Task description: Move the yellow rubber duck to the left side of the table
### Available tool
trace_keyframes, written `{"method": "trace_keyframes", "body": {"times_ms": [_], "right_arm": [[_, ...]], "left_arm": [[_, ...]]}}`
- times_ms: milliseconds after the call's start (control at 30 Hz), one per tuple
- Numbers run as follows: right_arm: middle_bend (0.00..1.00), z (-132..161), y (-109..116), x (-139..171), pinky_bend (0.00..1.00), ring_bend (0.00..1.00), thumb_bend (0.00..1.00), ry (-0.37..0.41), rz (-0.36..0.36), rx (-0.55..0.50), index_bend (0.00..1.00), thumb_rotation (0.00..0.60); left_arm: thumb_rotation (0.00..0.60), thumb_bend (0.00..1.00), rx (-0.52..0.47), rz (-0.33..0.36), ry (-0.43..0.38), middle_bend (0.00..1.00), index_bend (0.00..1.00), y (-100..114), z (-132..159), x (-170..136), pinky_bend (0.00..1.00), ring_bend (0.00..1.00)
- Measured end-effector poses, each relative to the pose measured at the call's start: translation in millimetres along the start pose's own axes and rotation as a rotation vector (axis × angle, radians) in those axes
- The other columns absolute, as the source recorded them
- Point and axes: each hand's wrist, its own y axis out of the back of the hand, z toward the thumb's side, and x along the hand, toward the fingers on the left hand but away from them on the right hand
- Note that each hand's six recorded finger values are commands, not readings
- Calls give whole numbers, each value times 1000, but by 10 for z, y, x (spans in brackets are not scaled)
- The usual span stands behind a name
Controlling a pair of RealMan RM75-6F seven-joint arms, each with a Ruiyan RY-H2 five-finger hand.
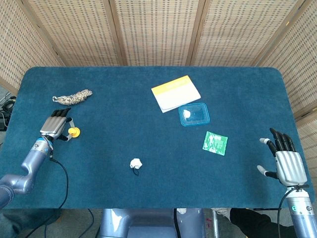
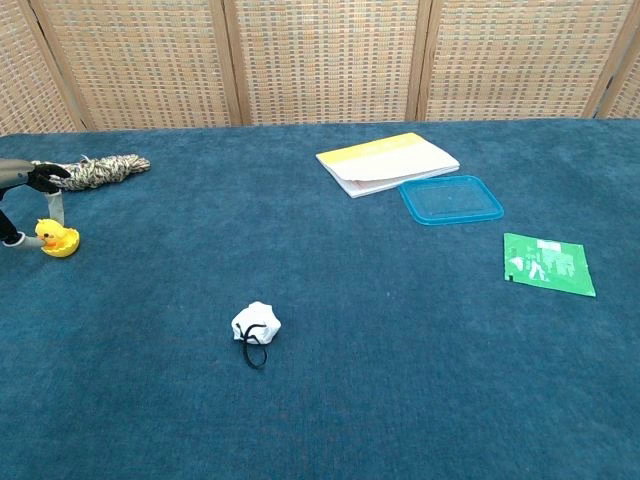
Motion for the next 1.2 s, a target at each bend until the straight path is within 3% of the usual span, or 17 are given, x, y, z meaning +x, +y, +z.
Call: {"method": "trace_keyframes", "body": {"times_ms": [67,200,267,500,700,867,1033,1200], "right_arm": [[0,0,2,0,0,0,0,0,-1,0,238,600],[0,4,1,2,0,0,0,2,-1,0,238,600],[0,5,0,1,0,0,0,2,-1,-1,238,600],[0,23,0,7,0,0,0,8,1,-7,238,600],[0,45,15,21,0,0,0,15,-1,-12,238,600],[0,45,18,24,0,0,0,19,-3,-9,236,600],[0,81,0,40,0,0,0,45,-5,24,214,600],[0,106,2,62,0,0,0,59,-19,50,176,600]], "left_arm": [[600,293,-9,-1,4,0,413,-17,-6,8,0,0],[600,129,-28,2,2,0,55,-20,-5,11,0,0],[600,105,-33,6,-6,0,9,-7,-5,1,0,0],[600,100,-66,42,-32,0,0,138,-82,-116,0,0],[600,37,-170,183,-69,0,0,502,-159,-416,0,0],[600,20,-235,231,-79,0,0,632,-165,-747,0,0],[600,20,-182,310,-19,0,0,613,-178,-1162,0,0],[600,20,-154,389,88,0,0,542,-91,-1760,0,0]]}}
